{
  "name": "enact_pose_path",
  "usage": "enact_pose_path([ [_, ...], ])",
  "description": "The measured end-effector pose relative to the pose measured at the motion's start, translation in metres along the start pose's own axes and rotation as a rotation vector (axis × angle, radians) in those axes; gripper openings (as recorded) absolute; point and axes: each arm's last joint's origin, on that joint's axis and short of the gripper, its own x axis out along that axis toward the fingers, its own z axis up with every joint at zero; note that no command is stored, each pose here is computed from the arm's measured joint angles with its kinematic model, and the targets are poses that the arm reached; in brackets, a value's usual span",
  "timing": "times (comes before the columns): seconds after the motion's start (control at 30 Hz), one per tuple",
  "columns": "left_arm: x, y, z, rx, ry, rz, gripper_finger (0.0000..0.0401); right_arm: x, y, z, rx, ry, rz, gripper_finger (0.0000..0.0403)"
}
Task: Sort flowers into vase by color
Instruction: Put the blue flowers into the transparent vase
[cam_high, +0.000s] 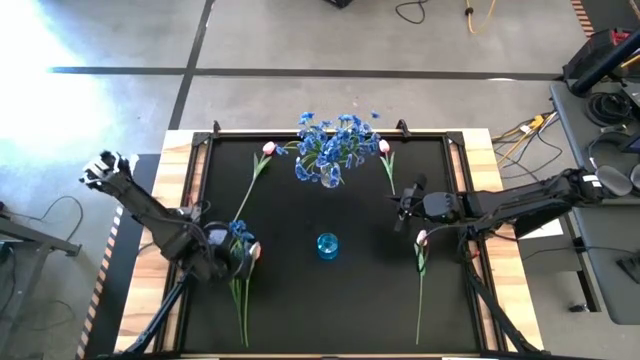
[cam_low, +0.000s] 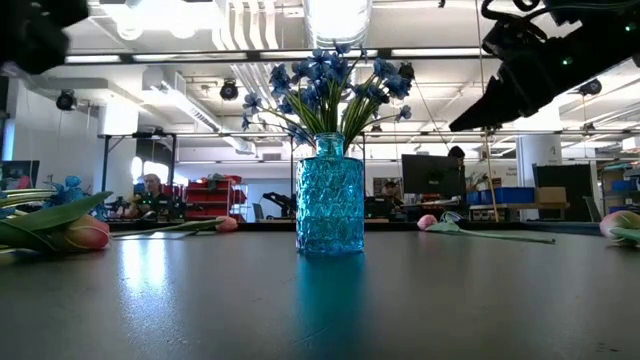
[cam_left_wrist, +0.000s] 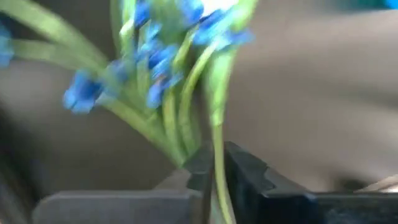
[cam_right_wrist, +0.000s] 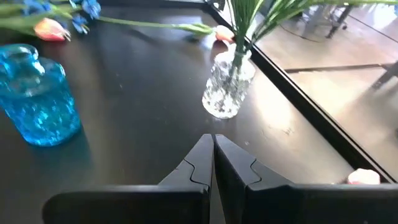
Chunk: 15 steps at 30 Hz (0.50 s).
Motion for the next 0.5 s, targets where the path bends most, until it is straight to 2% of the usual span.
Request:
enact_pose_path([
  [0.1, 0.007, -0.001, -0.007, -0.062, 0.052, 0.048, 0.0071, 0.002, -0.004, -0.003, 0.008, -0.002, -0.010, 0.0009],
  [0.33, 0.027, -0.009, -0.017, -0.098, 0.069, 0.067, 0.0195, 0.006, -0.010, -0.006, 0.037, -0.011, 0.001, 0.0009],
  [0.4, 0.034, -0.010, -0.018, -0.137, 0.064, 0.076, 0.0216, 0.006, -0.010, -0.007, 0.037, -0.009, -0.002, 0.0009],
  [0.5, 0.046, -0.010, -0.020, -0.146, 0.069, 0.073, 0.0226, 0.007, -0.010, -0.009, 0.033, 0.001, -0.003, 0.0009],
])
